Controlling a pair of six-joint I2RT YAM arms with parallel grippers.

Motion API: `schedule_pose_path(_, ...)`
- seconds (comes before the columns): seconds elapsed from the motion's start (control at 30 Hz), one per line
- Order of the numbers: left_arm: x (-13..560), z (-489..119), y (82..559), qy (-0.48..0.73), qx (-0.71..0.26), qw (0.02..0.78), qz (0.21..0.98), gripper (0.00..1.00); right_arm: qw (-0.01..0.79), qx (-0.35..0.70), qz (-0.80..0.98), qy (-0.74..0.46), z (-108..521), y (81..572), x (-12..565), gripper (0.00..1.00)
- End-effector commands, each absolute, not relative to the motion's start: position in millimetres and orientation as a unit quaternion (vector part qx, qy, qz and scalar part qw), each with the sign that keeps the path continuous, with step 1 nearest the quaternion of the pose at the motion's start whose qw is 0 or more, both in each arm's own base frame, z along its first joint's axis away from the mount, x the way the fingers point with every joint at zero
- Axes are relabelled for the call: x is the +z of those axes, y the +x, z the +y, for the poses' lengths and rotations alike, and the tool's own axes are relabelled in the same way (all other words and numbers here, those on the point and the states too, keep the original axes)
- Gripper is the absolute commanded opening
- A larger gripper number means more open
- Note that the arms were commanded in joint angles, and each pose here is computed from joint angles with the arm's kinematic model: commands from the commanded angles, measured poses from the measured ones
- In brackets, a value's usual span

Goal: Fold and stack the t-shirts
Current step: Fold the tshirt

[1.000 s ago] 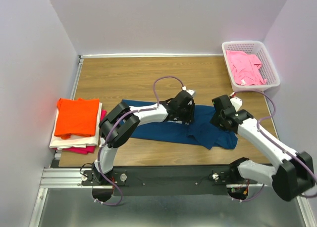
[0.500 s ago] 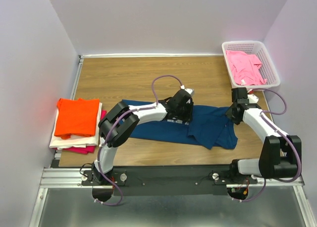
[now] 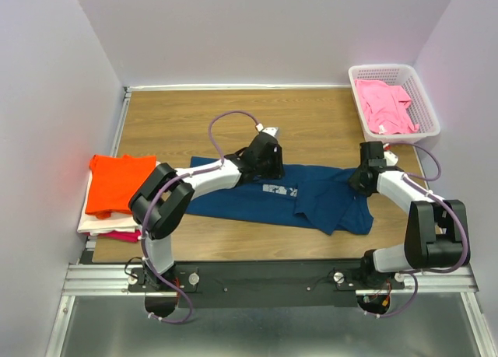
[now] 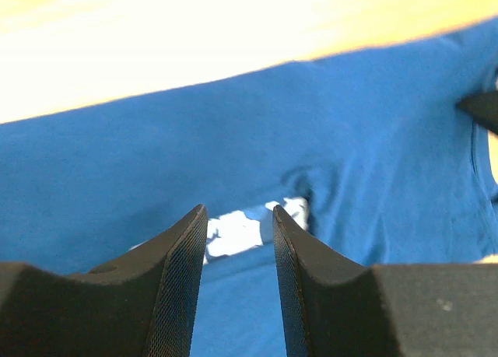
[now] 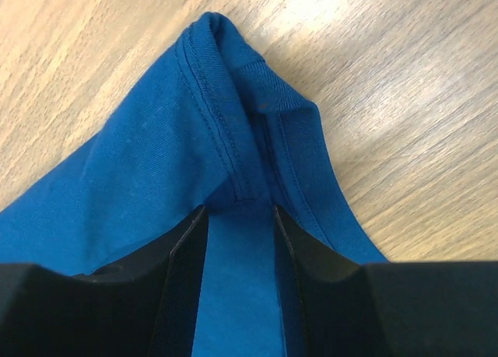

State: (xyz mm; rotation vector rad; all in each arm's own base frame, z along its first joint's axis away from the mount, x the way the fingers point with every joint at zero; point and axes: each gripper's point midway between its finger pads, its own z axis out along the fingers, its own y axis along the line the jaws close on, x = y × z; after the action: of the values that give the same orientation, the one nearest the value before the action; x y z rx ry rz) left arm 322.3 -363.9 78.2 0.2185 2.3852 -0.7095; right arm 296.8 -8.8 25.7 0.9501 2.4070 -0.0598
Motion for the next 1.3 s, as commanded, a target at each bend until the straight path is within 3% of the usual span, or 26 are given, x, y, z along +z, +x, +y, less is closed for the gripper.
schedule_pose_path(0.0,88,-355,328,0.059,-0.27,0.339,0.899,0.47,0.277,-0.021,0.89,0.362,-10,298,20,0.45)
schedule_pose_path(0.17,87,-352,328,0.058,-0.268,0.338,0.9,0.47,0.278,-0.032,0.889,0.363,-14,297,18,0.43)
schedule_pose_path(0.33,79,-345,331,0.048,-0.26,0.335,0.904,0.47,0.29,-0.035,0.885,0.363,-17,298,25,0.16)
schedule_pose_path(0.5,74,-338,333,0.039,-0.258,0.331,0.907,0.47,0.302,-0.037,0.882,0.359,-19,299,32,0.0)
schedule_pose_path(0.87,71,-331,336,0.027,-0.253,0.331,0.909,0.47,0.331,-0.066,0.871,0.358,-33,288,76,0.01)
schedule_pose_path(1.27,73,-314,342,0.004,-0.247,0.336,0.909,0.47,0.296,-0.119,0.875,0.365,-46,275,57,0.03)
